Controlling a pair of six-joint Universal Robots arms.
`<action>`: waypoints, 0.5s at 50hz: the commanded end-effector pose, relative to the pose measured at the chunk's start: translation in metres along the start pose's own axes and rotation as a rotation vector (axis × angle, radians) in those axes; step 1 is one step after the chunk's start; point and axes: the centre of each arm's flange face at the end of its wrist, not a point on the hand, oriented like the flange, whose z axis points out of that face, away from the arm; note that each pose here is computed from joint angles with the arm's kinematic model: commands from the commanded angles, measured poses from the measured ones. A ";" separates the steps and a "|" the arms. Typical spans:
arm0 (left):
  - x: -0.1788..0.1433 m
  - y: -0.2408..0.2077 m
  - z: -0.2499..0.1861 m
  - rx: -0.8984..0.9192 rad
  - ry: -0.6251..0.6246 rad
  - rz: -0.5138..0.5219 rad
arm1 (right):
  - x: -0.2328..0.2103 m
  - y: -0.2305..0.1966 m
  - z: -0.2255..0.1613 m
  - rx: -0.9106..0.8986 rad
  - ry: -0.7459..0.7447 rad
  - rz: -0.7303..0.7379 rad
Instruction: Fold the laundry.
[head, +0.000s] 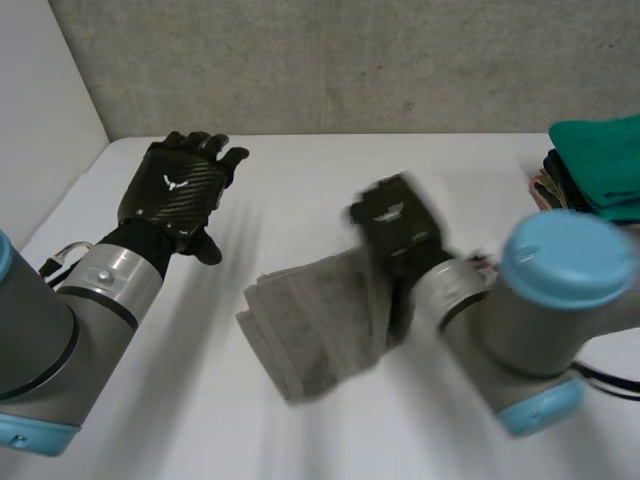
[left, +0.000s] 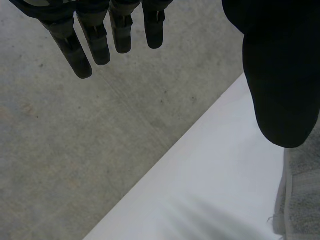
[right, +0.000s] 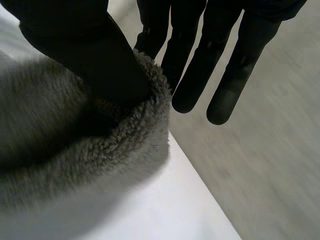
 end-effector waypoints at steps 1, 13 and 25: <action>-0.002 0.002 -0.004 -0.015 -0.006 -0.002 | -0.109 -0.016 -0.029 0.127 -0.411 -0.108; -0.002 0.005 -0.012 -0.051 -0.060 -0.092 | -0.069 -0.013 -0.037 0.063 -0.352 0.017; 0.064 -0.020 -0.020 -0.129 0.028 -0.214 | 0.008 -0.011 -0.009 -0.115 -0.210 0.482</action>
